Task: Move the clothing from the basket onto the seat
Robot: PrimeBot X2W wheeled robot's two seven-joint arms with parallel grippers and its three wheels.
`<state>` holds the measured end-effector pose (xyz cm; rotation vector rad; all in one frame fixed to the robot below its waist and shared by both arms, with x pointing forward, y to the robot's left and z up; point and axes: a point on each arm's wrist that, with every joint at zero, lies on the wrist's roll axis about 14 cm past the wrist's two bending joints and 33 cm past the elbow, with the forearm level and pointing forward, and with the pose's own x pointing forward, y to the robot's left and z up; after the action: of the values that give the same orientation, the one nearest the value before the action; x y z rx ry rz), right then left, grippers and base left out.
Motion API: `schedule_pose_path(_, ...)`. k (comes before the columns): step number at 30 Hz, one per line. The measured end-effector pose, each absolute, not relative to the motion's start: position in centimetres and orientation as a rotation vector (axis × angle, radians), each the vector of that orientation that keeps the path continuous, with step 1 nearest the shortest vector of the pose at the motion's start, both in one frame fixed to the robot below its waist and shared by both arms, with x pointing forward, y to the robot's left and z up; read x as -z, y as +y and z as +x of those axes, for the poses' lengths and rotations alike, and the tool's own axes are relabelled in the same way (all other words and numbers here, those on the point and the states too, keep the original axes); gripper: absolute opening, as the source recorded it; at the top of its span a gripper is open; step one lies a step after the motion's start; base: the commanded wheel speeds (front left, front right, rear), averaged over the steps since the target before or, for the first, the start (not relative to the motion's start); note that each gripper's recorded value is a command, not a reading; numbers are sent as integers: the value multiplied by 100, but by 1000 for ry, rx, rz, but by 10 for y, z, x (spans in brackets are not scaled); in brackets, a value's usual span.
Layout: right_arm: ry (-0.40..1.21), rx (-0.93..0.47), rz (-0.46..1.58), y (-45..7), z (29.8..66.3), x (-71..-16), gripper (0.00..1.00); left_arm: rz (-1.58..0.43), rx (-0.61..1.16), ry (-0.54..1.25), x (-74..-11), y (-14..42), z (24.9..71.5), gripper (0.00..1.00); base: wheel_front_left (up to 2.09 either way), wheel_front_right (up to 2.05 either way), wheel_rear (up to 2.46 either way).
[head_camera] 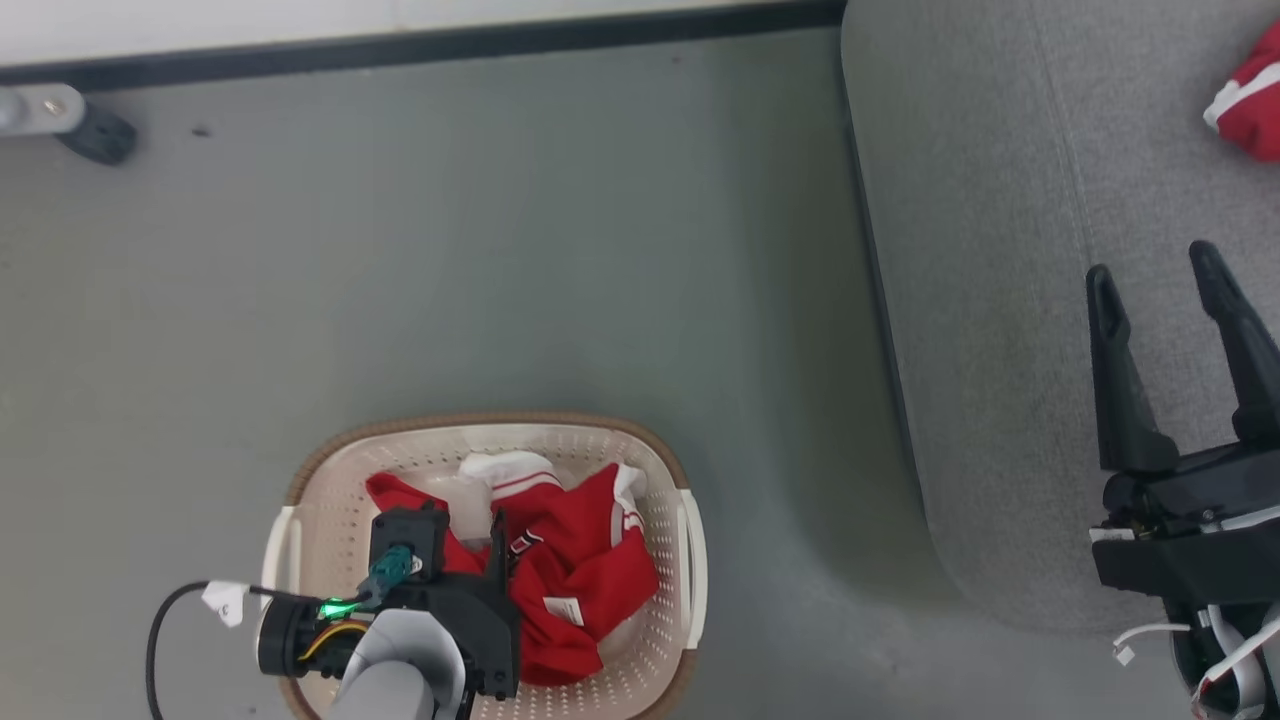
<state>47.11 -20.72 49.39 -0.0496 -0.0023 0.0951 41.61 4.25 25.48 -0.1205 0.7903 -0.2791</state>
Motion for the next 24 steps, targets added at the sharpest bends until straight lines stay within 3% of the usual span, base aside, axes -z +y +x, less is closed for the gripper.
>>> schedule_pose_path(24,81,0,-79,-240,509,-427,100,-125,375,1212,-110,-8,405,100,0,0,0)
